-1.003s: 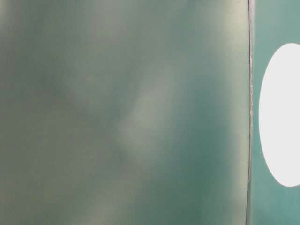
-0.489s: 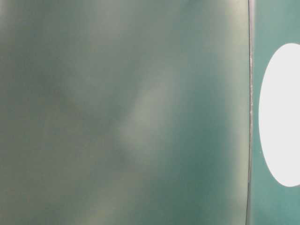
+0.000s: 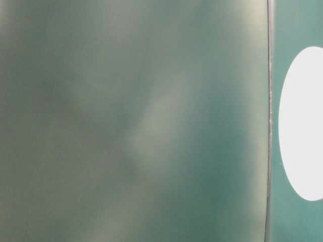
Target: Grip the spoon and scoop the red block from the bowl with right arm.
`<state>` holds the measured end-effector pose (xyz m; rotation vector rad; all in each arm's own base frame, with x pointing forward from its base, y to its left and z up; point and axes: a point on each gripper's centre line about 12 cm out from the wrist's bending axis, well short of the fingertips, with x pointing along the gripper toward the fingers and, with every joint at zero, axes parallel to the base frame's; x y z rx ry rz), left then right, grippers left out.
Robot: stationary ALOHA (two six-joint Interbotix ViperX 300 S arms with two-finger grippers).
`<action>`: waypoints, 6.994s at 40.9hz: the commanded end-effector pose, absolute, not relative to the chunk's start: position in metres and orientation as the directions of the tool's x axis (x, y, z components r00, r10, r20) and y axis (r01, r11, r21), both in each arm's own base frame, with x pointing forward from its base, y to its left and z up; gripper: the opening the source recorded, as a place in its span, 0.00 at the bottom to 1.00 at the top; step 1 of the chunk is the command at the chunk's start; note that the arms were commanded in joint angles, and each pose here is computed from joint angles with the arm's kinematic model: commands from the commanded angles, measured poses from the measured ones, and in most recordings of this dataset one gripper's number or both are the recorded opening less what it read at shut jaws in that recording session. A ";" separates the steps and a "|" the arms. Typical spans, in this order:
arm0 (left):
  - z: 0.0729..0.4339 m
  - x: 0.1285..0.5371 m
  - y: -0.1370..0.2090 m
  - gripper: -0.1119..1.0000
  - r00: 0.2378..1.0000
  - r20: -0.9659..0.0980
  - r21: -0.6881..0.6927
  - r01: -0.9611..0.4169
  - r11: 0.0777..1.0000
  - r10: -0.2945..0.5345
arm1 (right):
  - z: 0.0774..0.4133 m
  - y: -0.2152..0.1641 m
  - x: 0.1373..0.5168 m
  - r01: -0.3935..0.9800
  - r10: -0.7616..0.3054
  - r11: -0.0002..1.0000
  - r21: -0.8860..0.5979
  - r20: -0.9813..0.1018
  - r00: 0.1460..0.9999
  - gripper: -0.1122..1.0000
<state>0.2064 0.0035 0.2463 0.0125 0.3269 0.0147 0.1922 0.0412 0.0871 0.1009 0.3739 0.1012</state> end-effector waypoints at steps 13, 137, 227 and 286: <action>0.254 0.209 0.005 0.10 0.953 -0.302 0.018 -0.016 1.000 0.021 | 0.089 0.049 0.199 -0.109 0.143 0.987 0.117 -0.338 0.930 0.60; 0.253 0.209 0.007 0.10 0.950 -0.311 0.019 -0.027 0.999 0.031 | 0.082 0.051 0.206 -0.126 0.133 0.991 0.043 -0.337 0.932 0.44; 0.253 0.209 0.007 0.10 0.949 -0.312 0.019 -0.027 0.999 0.031 | 0.107 0.053 0.210 -0.108 0.148 0.987 0.122 -0.395 0.907 0.31; 0.248 0.207 0.007 0.10 0.937 -0.348 0.019 -0.026 0.999 0.031 | 0.111 0.041 0.205 -0.078 0.115 0.991 0.110 -0.385 0.916 0.49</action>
